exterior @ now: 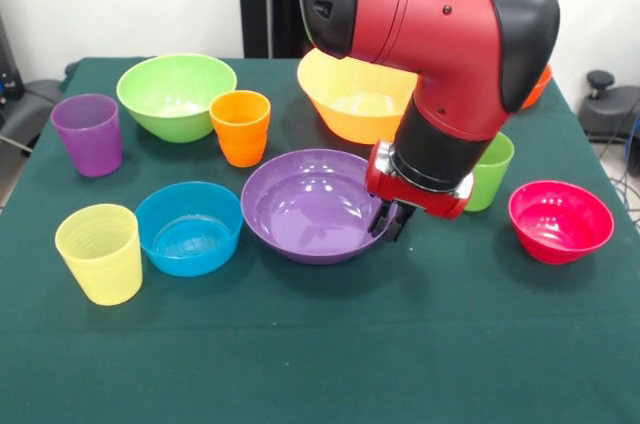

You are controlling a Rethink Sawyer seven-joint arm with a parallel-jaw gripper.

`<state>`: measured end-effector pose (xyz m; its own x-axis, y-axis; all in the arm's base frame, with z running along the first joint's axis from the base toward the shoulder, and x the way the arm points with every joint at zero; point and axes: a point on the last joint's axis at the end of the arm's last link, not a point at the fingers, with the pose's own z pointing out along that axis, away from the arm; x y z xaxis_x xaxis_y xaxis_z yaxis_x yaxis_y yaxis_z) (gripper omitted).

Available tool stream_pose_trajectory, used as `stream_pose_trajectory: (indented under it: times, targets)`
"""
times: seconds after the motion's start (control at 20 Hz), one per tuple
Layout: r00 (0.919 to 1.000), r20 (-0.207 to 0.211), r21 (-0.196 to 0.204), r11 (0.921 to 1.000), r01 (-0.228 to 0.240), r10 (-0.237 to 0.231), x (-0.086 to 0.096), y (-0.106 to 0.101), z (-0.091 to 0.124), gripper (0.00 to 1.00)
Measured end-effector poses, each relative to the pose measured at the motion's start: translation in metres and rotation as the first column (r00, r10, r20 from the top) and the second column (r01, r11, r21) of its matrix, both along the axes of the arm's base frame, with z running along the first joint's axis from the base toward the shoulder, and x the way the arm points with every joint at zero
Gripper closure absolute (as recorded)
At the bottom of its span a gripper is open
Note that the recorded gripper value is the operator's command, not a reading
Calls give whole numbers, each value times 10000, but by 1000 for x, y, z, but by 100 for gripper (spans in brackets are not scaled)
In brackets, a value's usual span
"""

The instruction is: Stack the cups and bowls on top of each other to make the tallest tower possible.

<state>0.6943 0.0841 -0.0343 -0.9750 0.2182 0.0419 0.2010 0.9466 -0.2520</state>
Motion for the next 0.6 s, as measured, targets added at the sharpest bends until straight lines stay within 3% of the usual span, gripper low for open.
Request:
stream_pose_trajectory:
  times: [0.6]
  targets:
    - [10000, -16, 12, 10000, -1, 1, -2, 1, 0, 100]
